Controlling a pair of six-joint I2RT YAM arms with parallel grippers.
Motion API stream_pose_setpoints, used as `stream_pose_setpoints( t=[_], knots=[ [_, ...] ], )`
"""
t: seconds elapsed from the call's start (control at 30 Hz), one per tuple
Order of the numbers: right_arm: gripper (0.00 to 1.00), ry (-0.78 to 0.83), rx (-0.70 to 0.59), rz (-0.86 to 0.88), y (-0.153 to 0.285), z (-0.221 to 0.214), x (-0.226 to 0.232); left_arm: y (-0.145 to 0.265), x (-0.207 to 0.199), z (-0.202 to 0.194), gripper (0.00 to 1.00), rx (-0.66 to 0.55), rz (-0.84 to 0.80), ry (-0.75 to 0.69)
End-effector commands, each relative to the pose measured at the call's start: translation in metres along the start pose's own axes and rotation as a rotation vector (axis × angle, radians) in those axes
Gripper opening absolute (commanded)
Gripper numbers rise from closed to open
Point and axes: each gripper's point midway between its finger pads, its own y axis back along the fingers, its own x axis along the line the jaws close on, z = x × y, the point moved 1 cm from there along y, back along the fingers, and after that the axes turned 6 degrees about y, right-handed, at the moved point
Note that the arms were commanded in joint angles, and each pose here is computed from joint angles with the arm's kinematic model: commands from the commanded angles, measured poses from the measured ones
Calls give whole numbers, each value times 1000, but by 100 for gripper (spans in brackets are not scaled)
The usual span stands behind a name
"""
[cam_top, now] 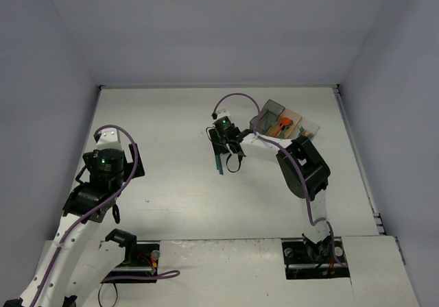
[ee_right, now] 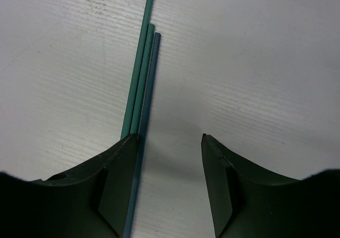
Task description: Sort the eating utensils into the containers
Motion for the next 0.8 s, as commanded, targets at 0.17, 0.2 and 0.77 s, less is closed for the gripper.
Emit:
stream_pose_setpoints(
  t=[0.17, 0.2, 0.77],
  knots=[
    [43, -24, -41, -43, -1, 11, -10, -2, -6, 10, 97, -28, -10, 15],
    [42, -22, -39, -45, 0, 9, -11, -2, -6, 10, 97, -29, -10, 15],
    [24, -32, 1, -22, 39, -26, -9, -4, -8, 8, 97, -17, -12, 9]
  ],
)
